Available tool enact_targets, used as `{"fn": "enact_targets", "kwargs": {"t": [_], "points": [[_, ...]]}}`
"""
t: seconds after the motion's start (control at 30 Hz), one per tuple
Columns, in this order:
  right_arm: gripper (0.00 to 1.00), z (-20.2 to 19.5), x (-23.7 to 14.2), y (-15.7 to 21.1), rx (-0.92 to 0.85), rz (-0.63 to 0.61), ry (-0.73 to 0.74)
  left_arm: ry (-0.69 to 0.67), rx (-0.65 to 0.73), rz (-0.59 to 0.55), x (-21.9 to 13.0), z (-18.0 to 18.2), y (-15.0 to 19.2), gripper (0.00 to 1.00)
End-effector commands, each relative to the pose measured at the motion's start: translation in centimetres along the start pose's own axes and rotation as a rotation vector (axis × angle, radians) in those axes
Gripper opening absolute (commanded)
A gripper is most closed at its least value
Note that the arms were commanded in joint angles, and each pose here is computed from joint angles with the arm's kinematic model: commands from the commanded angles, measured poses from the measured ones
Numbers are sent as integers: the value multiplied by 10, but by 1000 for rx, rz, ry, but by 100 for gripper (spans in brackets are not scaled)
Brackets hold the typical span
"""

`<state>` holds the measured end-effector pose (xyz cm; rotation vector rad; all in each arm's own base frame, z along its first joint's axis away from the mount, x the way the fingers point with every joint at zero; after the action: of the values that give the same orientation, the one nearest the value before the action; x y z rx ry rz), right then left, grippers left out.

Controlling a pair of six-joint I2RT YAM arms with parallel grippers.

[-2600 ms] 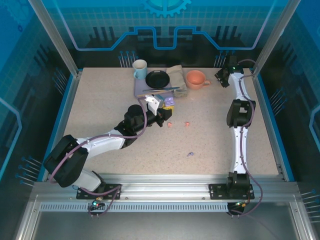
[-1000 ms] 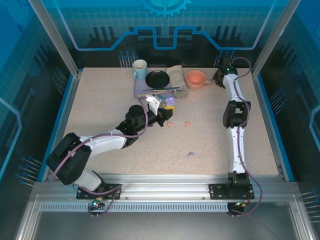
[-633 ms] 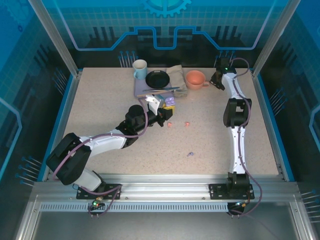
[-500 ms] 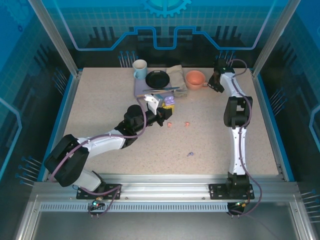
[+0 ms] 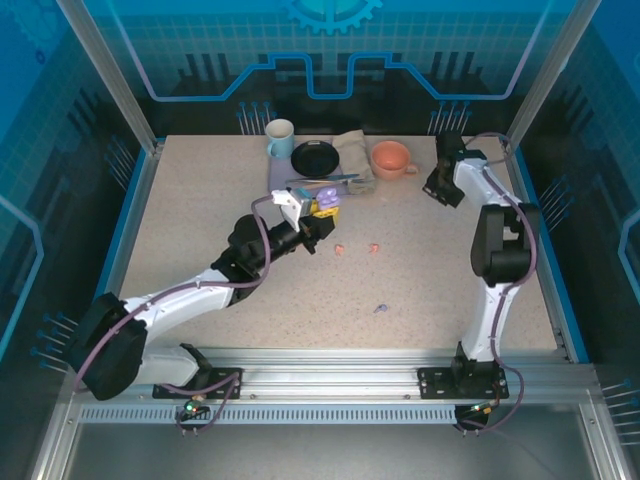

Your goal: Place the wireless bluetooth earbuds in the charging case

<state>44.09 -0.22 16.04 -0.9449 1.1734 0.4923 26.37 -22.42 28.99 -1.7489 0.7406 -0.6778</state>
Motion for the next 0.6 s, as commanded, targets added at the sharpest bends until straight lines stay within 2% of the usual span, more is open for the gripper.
{"fn": "enact_targets", "kwargs": {"t": [0.0,0.23,0.4,0.47,0.57], "points": [[9,4,-35,29,-12,-18,-82,-22,24,2,-11,-1,1,0],[9,17,-87,125,-192,17,-205,-68,32,18,-29,0,7,0],[10,31,-107,197,-301,76,-274,-115,37,15,-41,3,10,0],[11,33,-109,216,-327,90,-284,-121,38,15,-44,3,10,0],[14,23,-106,219,-299,70,-265,-122,34,20,-45,3,11,0]]}}
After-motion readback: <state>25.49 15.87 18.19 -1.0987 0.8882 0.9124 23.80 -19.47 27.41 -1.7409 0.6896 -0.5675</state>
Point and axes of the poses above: each hand's point on the last joint's axis, 136 mm out from that joint toward the fingers, its own x axis out along the fingers, its own z axis along the line the jaws close on, y = z × x, the point moved 8 cm from there along -x, back along the fingers, and after that the axes turned 6 degrees about -x, right-handed, at the moved point
